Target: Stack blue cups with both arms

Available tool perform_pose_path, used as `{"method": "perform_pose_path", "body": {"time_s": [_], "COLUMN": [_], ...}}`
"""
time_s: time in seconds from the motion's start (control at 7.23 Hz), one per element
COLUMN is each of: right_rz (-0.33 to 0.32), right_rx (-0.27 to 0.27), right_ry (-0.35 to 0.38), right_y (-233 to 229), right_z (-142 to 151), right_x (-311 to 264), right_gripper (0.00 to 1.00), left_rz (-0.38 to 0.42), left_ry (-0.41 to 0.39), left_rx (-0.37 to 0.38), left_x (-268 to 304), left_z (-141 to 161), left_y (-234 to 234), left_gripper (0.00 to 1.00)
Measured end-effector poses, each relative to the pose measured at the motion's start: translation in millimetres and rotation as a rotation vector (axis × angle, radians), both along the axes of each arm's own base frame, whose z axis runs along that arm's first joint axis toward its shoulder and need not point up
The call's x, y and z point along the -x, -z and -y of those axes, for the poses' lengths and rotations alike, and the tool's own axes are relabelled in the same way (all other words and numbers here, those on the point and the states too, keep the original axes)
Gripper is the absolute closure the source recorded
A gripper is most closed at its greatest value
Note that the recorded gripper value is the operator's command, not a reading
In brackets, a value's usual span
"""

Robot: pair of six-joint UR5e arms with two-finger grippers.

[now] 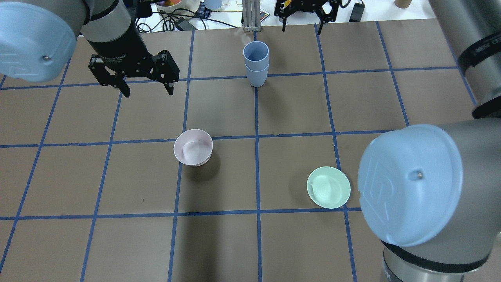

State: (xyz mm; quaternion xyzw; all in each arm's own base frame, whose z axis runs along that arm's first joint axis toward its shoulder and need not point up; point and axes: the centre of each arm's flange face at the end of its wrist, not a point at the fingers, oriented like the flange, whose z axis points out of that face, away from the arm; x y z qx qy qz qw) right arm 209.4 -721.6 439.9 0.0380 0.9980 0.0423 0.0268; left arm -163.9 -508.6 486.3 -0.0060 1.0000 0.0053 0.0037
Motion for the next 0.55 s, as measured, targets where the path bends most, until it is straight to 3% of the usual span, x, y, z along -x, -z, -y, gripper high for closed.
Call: {"method": "perform_pose_path", "body": {"time_s": [0.28, 0.55], "right_rz": [-0.016, -0.027], "right_rx": [-0.050, -0.046], "right_ry": [-0.045, -0.051], "right_y": [-24.9, -24.3], "right_z": [-35.6, -77.0], "right_x": [31.1, 41.0], "right_gripper": [0.00, 0.00], "left_rz": [0.000, 0.000], "left_ry": [0.000, 0.000], "left_rx": [-0.001, -0.001], "left_x": [0.0, 0.2], "left_z": [0.0, 0.2], "left_y": [0.0, 0.5], "left_gripper": [0.00, 0.00]}}
